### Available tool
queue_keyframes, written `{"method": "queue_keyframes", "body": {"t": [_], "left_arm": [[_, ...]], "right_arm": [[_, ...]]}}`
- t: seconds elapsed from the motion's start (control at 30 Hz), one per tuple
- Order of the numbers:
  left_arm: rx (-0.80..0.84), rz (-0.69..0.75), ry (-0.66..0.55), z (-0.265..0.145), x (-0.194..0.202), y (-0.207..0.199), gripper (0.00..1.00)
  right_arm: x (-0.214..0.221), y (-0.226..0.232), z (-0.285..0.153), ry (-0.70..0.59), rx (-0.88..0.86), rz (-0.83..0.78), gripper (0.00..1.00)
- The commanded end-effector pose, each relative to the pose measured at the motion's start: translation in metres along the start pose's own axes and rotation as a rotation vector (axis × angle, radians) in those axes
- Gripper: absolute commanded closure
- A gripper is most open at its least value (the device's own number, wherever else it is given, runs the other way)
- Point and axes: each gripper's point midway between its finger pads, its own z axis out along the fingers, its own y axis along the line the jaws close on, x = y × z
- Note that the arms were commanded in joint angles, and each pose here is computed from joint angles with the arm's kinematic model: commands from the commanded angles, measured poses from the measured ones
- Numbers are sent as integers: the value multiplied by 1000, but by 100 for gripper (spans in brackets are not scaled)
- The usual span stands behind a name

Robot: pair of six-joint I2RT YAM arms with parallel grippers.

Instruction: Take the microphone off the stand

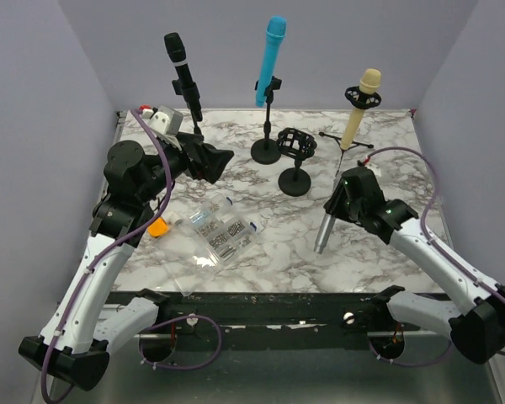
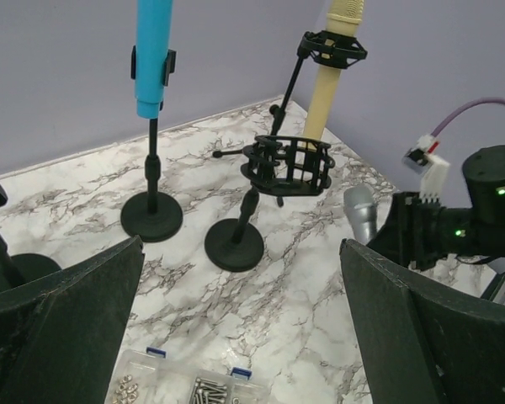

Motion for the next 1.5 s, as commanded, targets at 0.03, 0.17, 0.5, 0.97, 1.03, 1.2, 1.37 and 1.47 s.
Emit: {"method": "queue_keyframes", "body": {"t": [0.03,0.17,0.5,0.97,1.03,1.2,1.37,1.47], "left_arm": [[22,-4,-9,-1,-3,-4,1],[27,-8,-10,-1,-3,-5,1],[17,-10,-8,-1,-2,-3,1],[16,-12,-2,1,0,-2,1],[16,-13,0,1,0,-2,1],[18,-13,2,2,0,-2,1],[21,-12,-2,0,-1,-4,1],[20,-12,-1,0,-1,-3,1]], "right_arm": [[72,69,6,330,-386,72,99],[99,86,20,439,-450,29,99],[140,103,51,563,-470,-14,99],[167,124,82,565,-453,-11,81],[169,123,85,558,-439,-7,78],[177,117,90,573,-411,0,69],[177,121,92,557,-422,-1,61],[178,119,92,554,-416,-5,56]]}}
